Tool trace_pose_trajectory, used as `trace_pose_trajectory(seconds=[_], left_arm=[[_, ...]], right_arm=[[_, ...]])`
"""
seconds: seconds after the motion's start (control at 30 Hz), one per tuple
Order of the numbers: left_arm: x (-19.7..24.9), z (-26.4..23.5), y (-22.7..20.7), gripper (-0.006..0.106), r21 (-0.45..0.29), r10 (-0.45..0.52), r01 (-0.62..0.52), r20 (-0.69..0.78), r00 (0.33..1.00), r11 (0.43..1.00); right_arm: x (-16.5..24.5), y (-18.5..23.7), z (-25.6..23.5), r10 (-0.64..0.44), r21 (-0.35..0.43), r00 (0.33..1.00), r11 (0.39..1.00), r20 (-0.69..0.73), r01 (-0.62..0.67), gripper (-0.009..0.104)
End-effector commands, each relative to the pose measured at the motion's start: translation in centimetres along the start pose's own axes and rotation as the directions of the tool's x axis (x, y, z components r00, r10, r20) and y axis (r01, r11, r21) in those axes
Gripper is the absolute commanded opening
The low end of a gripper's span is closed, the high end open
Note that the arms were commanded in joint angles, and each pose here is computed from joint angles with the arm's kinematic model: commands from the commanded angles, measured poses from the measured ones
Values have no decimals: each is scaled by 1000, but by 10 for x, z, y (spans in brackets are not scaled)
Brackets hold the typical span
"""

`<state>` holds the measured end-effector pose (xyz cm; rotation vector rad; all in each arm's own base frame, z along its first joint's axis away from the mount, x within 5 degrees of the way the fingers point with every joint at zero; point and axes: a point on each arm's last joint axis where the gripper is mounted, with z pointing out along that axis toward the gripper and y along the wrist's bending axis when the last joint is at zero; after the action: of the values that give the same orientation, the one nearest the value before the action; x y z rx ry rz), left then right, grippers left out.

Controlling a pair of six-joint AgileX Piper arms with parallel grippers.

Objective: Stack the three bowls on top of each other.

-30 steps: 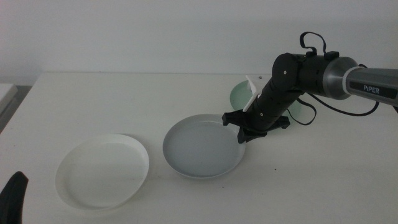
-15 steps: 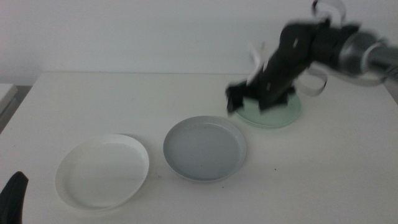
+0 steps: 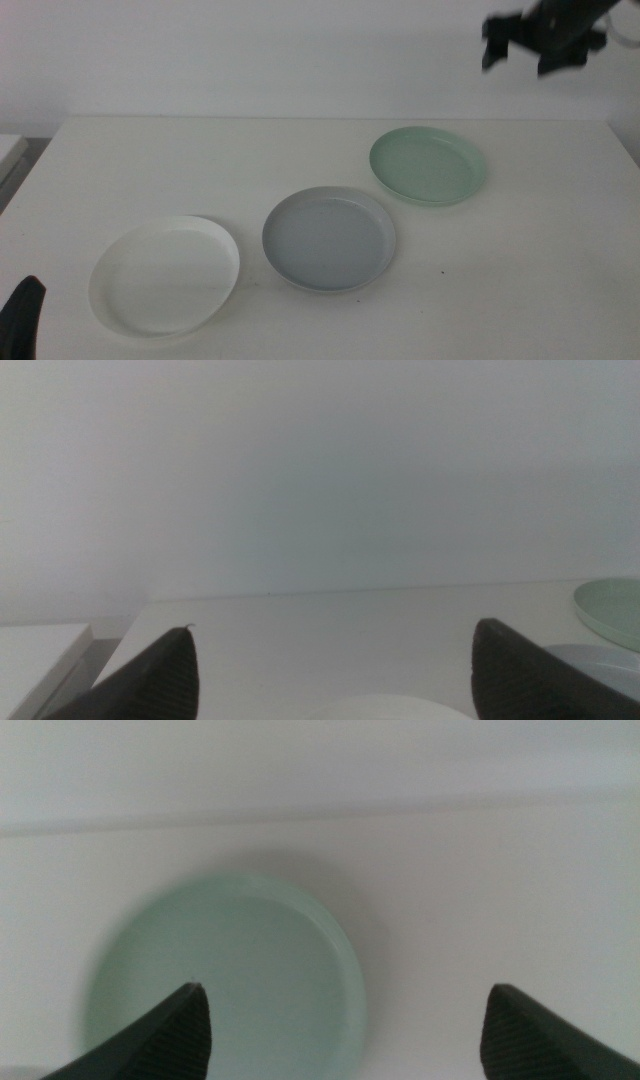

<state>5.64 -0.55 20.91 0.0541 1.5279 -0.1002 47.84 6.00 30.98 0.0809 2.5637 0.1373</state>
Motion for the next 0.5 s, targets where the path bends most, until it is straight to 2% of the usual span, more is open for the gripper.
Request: trace_pose_trajectory(seconds=[0.0,0.17,0.37,0.47], left_arm=[[-1,0,0,94,2,0,0,15,1000,1000],[-1,0,0,94,2,0,0,15,1000,1000],[-1,0,0,94,2,0,0,15,1000,1000],[-1,0,0,94,2,0,0,15,1000,1000]], right_arm=[[7,-10,31,7,14,997,1000,-74,-6,76],[25,-16,87,7,31,983,1000,-182,-2,76],[41,-12,127,36,-39,969,998,-246,-47,70],[47,-13,143,48,-42,964,997,-261,-61,67]])
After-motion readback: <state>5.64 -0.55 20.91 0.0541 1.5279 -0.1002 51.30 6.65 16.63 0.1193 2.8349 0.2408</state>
